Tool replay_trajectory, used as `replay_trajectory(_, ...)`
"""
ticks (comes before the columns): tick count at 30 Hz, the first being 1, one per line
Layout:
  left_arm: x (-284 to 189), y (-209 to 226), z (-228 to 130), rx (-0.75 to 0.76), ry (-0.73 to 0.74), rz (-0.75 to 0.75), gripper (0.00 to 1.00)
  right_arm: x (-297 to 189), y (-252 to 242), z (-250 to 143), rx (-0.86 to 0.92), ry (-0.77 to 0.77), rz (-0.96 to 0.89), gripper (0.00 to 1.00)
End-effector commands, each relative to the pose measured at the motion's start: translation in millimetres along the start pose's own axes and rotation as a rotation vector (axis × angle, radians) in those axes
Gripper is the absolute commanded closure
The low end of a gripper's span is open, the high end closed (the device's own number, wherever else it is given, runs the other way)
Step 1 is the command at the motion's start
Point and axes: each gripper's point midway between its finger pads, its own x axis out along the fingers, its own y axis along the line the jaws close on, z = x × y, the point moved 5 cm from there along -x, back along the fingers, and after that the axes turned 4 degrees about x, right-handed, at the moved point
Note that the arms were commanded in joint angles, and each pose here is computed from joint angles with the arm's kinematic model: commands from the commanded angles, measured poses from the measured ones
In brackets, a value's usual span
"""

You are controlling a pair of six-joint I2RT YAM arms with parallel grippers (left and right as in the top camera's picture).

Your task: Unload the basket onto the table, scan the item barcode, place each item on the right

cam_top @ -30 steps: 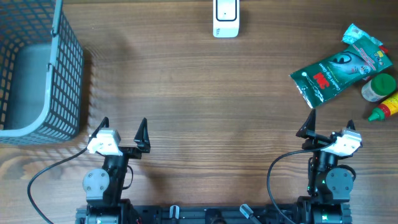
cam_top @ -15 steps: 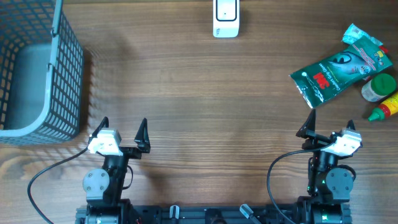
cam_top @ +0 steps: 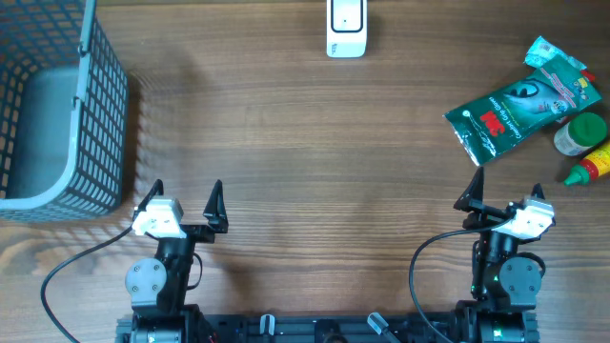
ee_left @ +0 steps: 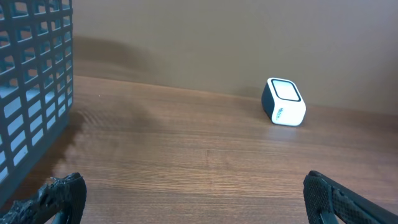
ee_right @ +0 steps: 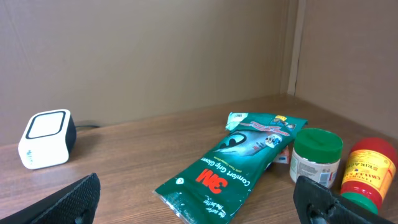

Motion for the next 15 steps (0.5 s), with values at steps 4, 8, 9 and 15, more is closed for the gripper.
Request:
replay_trajectory(4,-0.1,2.6,-1.6,0.023,-0.003,0.017,0.0,-0.6,2.0,2.1,-0.009,-0.011,0.017,0.0)
replay_trajectory(8,-0.1,2.6,-1.6,0.023,-0.003,0.017,0.0,-0.7,5.4,1.8,0.002,-0.008,0.045,0.0)
replay_trajectory(9,-0.1,2.6,-1.6,0.023,-0.003,0.017,0.0,-0.8,7.8,1.6,0.001,-0.006,0.064,0.0)
replay_trajectory(15,-0.1,2.6,-1.6,0.023,-0.003,0.017,0.0,-5.5,33.7,-6.7,-0.064,0.039,0.284,0.0)
